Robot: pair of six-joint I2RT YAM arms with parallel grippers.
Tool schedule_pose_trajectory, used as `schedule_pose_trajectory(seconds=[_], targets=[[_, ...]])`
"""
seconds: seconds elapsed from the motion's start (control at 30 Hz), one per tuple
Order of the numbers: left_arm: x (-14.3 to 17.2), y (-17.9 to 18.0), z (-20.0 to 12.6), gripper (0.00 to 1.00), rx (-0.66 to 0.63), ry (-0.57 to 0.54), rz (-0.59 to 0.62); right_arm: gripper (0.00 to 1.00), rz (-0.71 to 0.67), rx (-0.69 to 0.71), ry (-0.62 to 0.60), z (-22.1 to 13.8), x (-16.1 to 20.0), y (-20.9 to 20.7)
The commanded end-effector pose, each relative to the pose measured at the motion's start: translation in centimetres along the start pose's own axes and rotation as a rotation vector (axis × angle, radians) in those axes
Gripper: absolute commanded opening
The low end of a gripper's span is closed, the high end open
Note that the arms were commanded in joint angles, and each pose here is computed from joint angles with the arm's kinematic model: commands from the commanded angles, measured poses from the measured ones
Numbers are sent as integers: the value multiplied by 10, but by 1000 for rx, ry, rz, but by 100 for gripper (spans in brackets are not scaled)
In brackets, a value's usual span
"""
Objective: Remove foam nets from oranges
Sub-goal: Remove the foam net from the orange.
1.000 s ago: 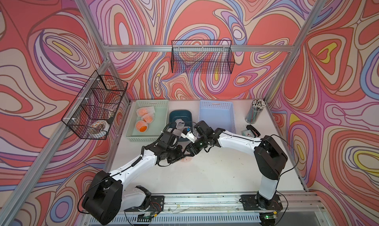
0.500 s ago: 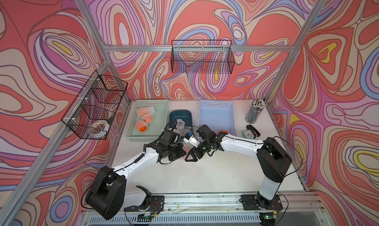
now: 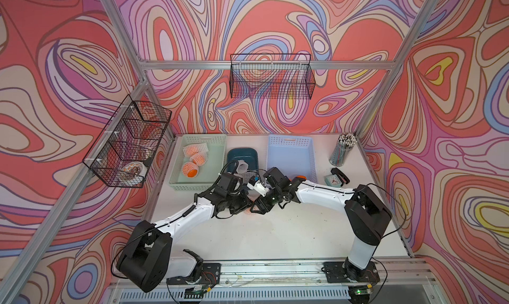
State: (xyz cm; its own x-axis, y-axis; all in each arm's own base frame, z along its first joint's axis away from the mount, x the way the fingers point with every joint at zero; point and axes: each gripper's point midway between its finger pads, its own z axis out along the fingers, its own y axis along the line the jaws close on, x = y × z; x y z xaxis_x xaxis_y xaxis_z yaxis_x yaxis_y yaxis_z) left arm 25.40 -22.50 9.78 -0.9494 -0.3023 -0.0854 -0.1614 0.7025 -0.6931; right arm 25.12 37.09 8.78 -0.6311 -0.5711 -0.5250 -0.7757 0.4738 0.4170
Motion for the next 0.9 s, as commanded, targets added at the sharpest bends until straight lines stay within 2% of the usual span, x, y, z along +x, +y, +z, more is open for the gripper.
schedule_pose_trajectory(seconds=[0.0, 0.27, 0.5, 0.6, 0.67, 0.77, 0.87], targets=[[-3, -14, 0, 7, 61, 2, -1, 58, -13, 57, -13, 3, -6, -10], [1, -26, 3, 7, 172, 13, -19, 34, 1, 86, -28, 6, -12, -16], [10, -22, -1, 11, 198, 18, -17, 17, 2, 88, -41, 5, -20, -16], [8, -23, -5, 26, 227, -4, -22, 12, -1, 90, -41, 4, -21, -16], [4, -26, -11, 45, 251, -31, -32, 9, 1, 94, -41, 3, -22, -15], [-4, -25, -22, 64, 256, -74, -46, 9, -6, 99, -49, -1, -24, -14], [-9, -24, -33, 72, 241, -106, -43, 7, -11, 106, -60, -6, -28, -13]])
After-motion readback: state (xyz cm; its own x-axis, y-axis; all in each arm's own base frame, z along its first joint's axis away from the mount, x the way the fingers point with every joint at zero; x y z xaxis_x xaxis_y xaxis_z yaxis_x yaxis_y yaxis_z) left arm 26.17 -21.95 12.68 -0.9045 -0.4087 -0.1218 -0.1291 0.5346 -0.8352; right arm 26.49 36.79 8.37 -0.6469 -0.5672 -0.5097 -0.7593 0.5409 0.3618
